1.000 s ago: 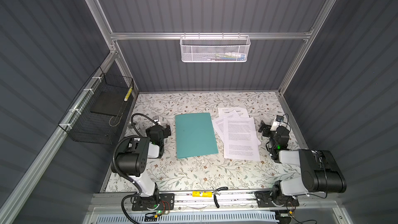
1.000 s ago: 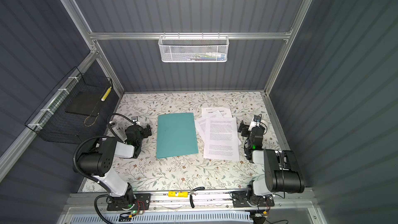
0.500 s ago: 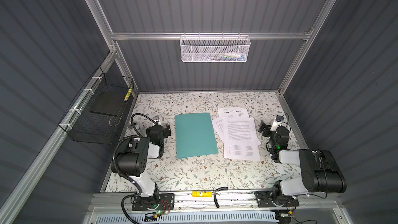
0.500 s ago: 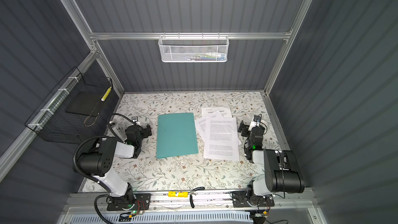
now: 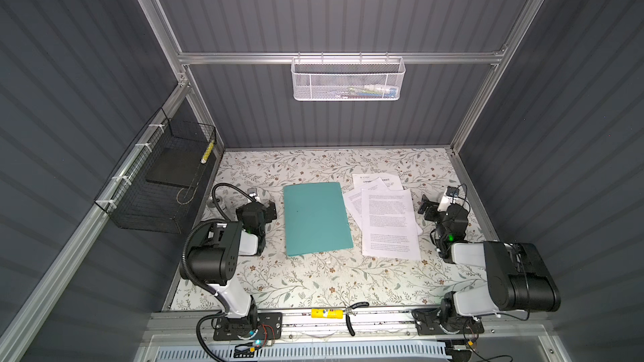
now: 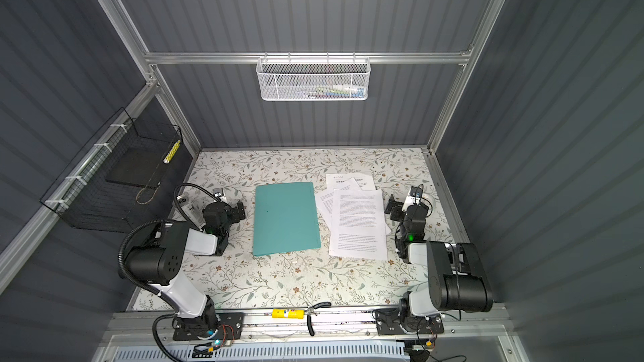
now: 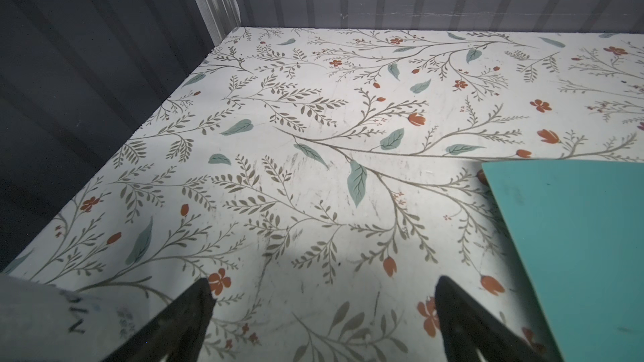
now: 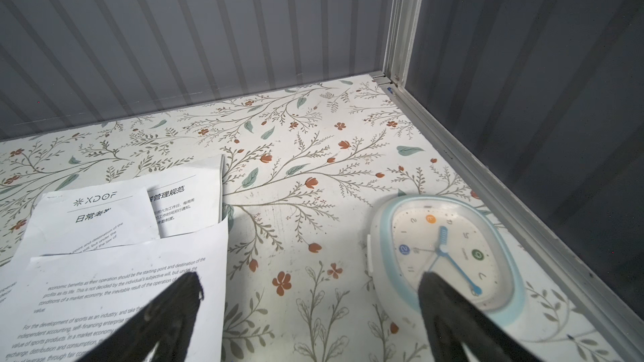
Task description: Put the files into the folder
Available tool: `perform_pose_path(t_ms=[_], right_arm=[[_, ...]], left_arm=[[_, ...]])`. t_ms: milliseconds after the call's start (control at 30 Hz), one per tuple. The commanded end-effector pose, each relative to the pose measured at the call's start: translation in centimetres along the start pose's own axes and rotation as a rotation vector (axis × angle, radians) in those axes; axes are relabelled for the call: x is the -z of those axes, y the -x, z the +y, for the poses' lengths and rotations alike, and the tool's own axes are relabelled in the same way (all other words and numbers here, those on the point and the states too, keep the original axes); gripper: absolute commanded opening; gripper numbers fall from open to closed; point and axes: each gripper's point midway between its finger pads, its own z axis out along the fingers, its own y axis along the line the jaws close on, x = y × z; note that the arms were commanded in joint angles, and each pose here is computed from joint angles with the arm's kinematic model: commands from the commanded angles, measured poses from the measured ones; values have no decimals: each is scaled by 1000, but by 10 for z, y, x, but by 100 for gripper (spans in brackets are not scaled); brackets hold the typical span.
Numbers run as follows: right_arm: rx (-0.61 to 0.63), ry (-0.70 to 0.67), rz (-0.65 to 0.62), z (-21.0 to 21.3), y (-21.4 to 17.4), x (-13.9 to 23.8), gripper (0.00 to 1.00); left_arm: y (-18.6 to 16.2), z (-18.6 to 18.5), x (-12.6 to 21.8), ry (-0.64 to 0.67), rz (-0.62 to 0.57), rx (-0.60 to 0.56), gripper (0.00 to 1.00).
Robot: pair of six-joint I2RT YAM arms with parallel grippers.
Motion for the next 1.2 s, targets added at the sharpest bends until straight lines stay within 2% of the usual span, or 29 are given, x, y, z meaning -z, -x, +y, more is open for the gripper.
perform_pose_path(t_ms=[0, 967, 1033, 1100, 1167], right_arm=[[4, 8, -26, 2, 7, 0, 99], [13, 27, -25, 5, 8, 0, 99], [23, 47, 7, 10, 11, -1, 99], [34, 58, 34, 13, 19, -1, 99], [52, 58, 22, 17, 32, 6, 99]], left_arm=[[4, -5, -2, -17, -11, -18, 100], [4, -4, -1, -13, -14, -18, 100], [4, -4, -1, -14, -15, -18, 100], [14, -3, 1, -1, -17, -23, 100], [26, 0, 2, 12, 41, -25, 100]])
